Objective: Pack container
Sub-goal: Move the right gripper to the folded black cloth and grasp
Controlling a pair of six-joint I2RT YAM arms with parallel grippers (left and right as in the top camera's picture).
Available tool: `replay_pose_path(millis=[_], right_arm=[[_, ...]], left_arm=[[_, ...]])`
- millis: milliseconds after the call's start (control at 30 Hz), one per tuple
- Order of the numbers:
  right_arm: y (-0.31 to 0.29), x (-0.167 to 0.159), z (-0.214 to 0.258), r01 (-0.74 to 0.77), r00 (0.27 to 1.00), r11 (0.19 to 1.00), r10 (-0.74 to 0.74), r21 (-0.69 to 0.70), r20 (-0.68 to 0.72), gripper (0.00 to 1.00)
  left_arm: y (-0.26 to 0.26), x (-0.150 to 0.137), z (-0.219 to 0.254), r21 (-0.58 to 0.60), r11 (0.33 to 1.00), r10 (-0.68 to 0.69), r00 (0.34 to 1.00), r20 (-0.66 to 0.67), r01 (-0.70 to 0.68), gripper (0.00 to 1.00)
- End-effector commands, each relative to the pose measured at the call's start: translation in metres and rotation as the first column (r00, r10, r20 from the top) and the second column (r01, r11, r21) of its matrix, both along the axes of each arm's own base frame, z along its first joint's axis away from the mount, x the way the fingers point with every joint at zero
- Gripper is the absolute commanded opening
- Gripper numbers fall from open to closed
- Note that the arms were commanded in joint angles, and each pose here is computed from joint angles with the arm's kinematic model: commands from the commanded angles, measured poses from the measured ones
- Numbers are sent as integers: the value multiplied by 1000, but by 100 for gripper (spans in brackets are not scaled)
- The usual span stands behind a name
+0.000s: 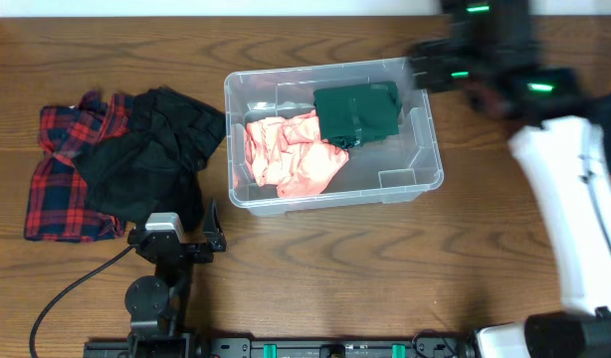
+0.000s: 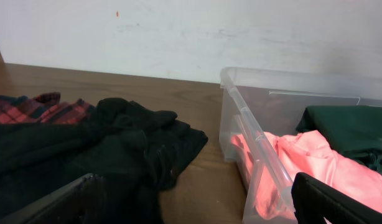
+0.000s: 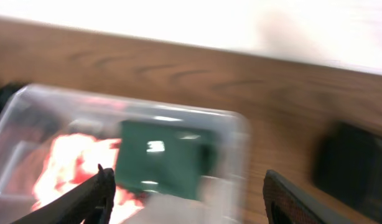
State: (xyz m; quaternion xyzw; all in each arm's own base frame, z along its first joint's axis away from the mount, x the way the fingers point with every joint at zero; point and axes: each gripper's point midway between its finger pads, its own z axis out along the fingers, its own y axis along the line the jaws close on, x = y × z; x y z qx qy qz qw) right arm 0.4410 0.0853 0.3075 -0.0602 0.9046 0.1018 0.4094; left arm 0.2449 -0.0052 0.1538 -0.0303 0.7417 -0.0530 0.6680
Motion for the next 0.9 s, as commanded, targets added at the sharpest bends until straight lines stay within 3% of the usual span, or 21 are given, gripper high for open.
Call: replay_pose_path(millis=[0, 167, 333, 533, 867], right_arm=[[-62, 4, -26, 127, 988, 991, -123, 30, -96, 75], [-145, 0, -55, 244, 955, 963, -219, 113, -199, 89], [-200, 5, -97, 320, 925, 925, -258, 204, -280, 89], [-241, 14, -162, 341, 901, 918, -257, 203, -350, 91], [-287, 35, -215, 270, 935, 953, -224, 139, -275, 91]], left_arm=[[-1, -1, -16, 14, 1000, -8, 999, -48, 8, 98], [-1, -1, -16, 14, 1000, -8, 999, -48, 8, 98], [-1, -1, -16, 14, 1000, -8, 999, -48, 8, 98], [-1, -1, -16, 14, 1000, -8, 999, -48, 8, 98], [-1, -1, -16, 14, 1000, -8, 999, -48, 9, 98]])
